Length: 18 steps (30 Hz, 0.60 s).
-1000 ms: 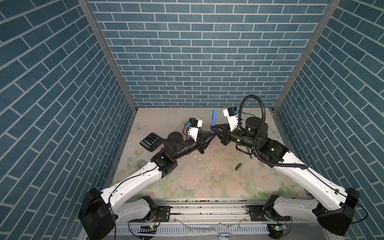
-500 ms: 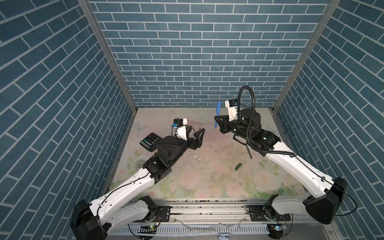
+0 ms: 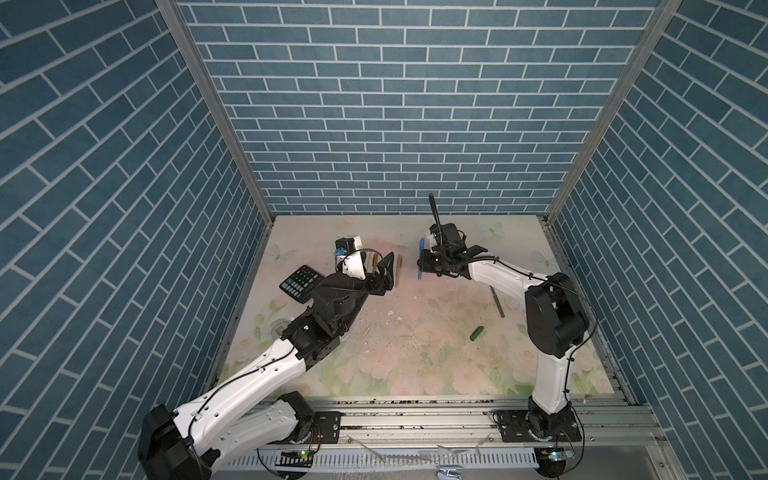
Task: Insert the pens into the pen caps
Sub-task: 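Carry the capped blue pen with the right gripper toward the tan pens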
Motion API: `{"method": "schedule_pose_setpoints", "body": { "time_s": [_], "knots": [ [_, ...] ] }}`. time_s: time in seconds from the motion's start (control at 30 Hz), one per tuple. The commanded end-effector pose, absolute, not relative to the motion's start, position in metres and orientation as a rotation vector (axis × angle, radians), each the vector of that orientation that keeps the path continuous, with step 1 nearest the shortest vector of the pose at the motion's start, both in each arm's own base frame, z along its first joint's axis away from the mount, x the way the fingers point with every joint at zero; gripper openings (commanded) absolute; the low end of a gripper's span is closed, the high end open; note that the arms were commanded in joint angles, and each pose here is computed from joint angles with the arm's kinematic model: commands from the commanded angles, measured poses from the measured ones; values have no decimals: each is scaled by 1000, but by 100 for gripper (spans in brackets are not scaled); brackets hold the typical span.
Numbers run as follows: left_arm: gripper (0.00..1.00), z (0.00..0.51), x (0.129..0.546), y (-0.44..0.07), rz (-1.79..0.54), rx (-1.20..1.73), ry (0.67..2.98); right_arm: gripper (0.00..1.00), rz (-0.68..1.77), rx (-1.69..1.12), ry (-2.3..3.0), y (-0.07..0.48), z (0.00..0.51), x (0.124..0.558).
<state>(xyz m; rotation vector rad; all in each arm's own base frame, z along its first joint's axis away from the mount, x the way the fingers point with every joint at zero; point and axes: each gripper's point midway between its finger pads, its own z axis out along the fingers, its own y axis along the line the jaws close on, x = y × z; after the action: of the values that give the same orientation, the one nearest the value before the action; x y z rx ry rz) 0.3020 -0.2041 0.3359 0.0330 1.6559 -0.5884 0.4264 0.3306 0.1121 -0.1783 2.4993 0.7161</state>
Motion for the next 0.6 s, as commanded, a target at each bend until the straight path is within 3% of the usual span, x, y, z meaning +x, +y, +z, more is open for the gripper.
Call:
{"method": "schedule_pose_setpoints", "body": {
  "time_s": [0.0,0.37,0.57],
  "knots": [
    [80,331,303,-207,-584,58,1668,16,781,-132,2537,348,100,435],
    [80,332,302,-212,-613,77,1663,22,716,-67,2645,351,35,445],
    [80,330,303,-213,-624,76,1665,31,569,-51,2703,334,13,442]
  ]
}}
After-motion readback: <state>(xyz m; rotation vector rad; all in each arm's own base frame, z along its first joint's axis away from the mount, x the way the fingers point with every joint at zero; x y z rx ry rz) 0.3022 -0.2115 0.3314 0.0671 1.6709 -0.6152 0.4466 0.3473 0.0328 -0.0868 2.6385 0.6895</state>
